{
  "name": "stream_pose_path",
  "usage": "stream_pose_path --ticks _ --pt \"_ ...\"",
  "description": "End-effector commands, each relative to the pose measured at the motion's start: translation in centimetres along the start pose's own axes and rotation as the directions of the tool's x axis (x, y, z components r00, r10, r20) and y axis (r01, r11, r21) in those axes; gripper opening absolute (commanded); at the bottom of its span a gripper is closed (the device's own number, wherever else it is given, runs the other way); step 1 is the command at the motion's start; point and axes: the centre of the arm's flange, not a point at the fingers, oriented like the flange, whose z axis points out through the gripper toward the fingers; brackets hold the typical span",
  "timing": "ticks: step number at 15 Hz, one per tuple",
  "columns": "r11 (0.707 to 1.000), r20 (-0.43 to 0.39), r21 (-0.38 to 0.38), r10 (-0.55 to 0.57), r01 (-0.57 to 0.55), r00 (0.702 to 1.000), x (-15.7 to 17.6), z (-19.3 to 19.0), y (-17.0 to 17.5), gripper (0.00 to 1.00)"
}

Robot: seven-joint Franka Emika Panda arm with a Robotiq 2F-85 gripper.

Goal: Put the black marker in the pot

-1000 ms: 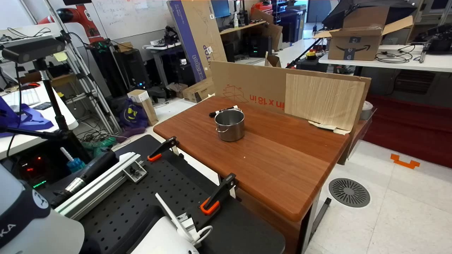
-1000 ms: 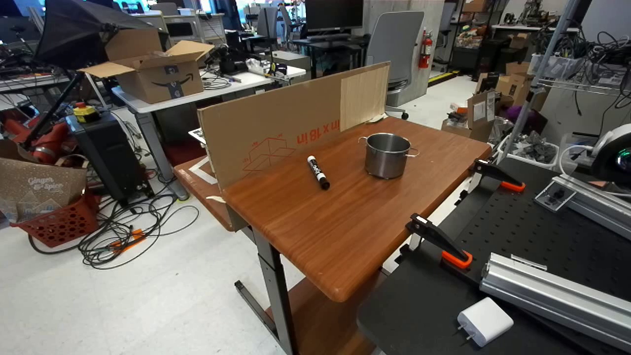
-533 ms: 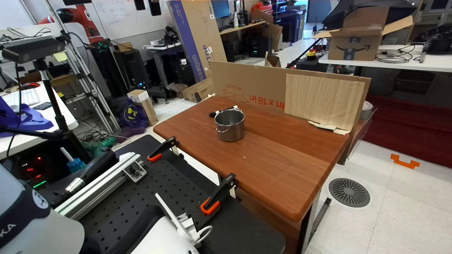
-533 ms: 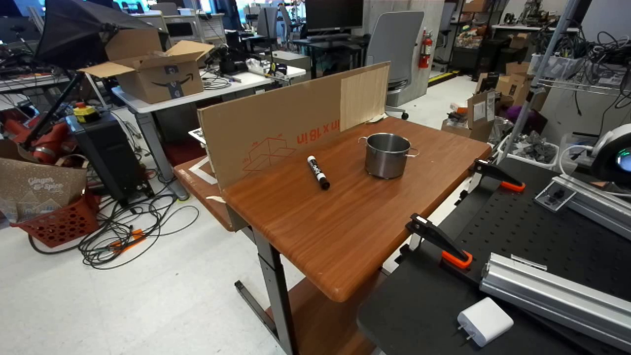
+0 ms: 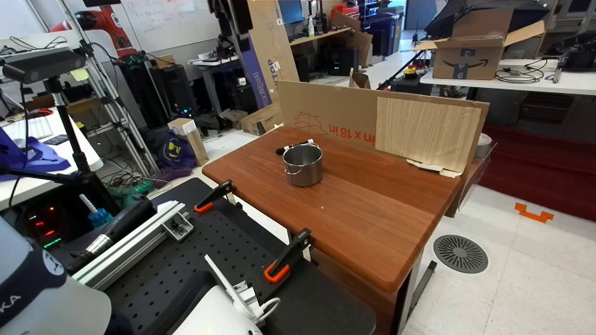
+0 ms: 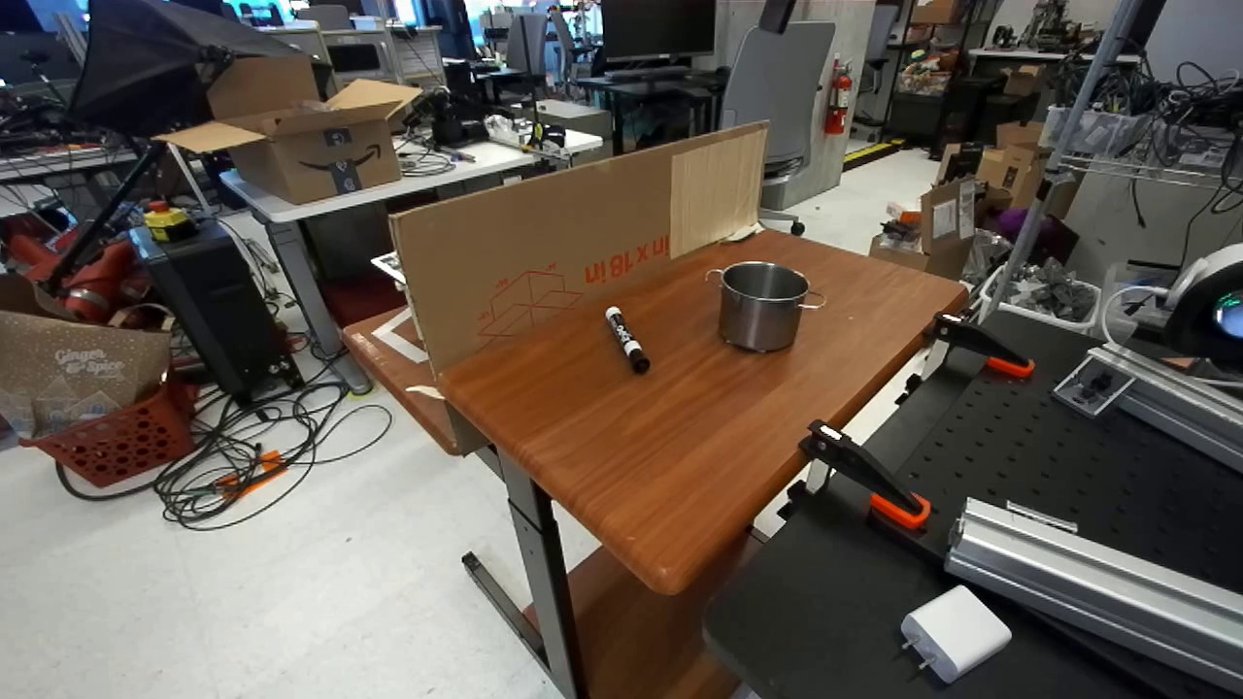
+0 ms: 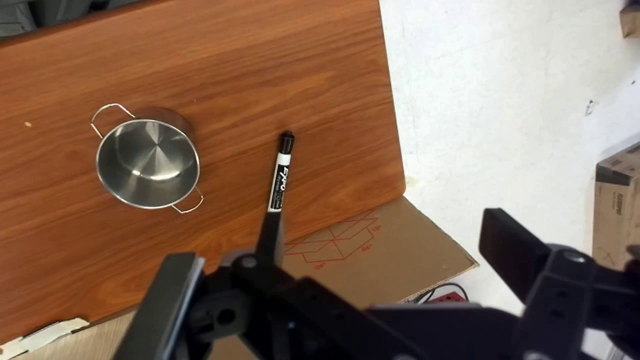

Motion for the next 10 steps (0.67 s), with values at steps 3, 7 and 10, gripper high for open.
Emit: stream_pose_path --ticks 3,7,10 --pt "0.997 0.022 0.033 0.068 -0.069 0.997 4.1 4.9 -1.0 1.0" --pt "0.994 0.058 0.025 0.109 -0.111 0.992 6.6 8.5 -1.7 1.0" --pt "0.989 0.07 -0.001 0.15 -0.15 0.986 8.2 11.8 -1.8 1.0"
